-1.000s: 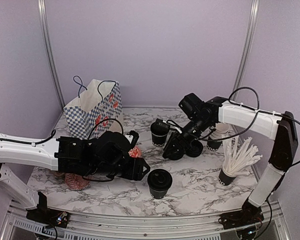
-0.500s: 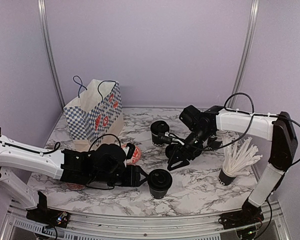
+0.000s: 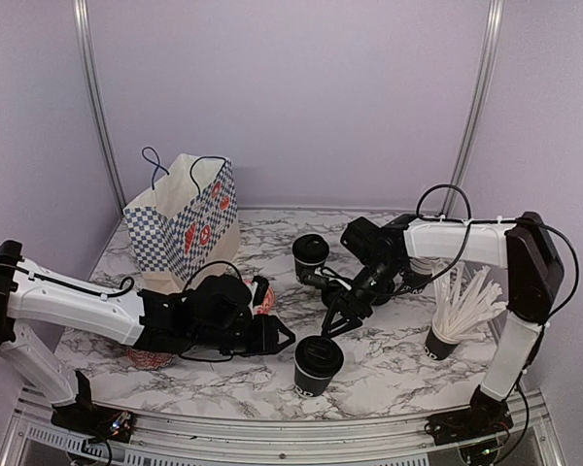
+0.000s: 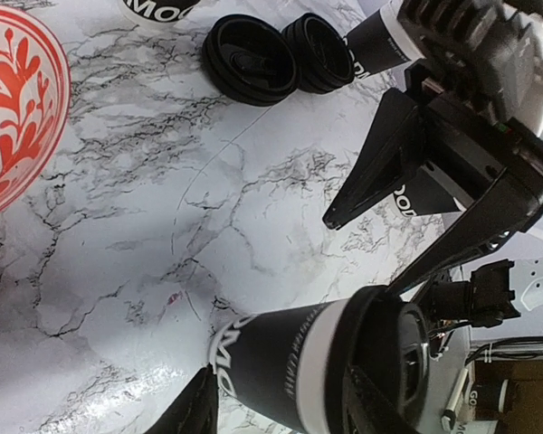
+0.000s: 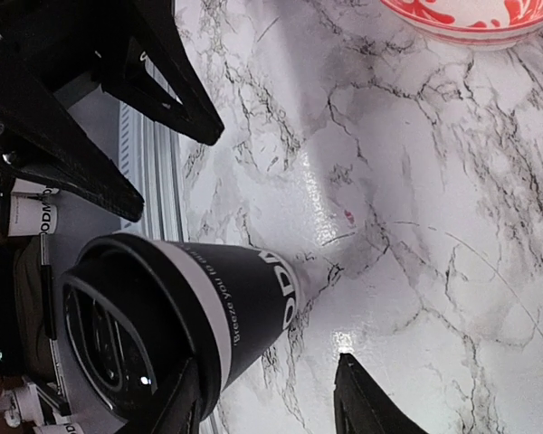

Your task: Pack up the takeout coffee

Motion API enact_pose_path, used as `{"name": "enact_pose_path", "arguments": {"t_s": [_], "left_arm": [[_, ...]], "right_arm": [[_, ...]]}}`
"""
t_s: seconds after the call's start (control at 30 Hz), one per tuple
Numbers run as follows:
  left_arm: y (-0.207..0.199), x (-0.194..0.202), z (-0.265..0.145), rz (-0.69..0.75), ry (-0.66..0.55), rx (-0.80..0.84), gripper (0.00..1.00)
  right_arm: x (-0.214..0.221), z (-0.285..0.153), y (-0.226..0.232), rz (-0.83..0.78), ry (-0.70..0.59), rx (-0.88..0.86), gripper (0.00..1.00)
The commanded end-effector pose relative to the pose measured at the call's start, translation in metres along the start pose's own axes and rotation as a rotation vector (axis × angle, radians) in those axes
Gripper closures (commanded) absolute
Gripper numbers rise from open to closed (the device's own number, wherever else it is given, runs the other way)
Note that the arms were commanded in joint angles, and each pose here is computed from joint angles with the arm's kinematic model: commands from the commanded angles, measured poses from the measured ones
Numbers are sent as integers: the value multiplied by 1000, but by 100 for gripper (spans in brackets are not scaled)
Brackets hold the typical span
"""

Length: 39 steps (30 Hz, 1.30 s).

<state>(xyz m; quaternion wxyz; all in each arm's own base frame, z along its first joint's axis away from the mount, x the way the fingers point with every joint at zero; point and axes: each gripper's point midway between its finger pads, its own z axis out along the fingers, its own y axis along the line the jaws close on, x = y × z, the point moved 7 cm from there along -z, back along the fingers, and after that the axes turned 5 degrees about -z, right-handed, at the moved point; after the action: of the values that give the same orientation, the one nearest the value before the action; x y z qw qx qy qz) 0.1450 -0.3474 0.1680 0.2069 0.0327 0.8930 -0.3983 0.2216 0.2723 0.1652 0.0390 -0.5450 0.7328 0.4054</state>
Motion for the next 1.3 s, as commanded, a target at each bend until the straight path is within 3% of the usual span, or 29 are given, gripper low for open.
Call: {"name": "enact_pose_path", "arguments": {"t_s": [0.0,0.2,0.57,0.93,1.27], "left_arm": [[4,9,12,11,65,23,54],[17,18,15,-2,111,-17,57],[19,15,-1,12,73,-26,57],[15,38,-24,143,110,23,53],[5,50,-21,152,137,20,52]], "right_arm": [[-6,0,-5,-17,-20,-8,52],[-3,7,-11,-3,-11,-17,53],[-7,-3,1,-21,-36,-13,53],[-8,-1,24,-86,-36,-32,53],[-8,4,34,-127,-15,-24,53]]}}
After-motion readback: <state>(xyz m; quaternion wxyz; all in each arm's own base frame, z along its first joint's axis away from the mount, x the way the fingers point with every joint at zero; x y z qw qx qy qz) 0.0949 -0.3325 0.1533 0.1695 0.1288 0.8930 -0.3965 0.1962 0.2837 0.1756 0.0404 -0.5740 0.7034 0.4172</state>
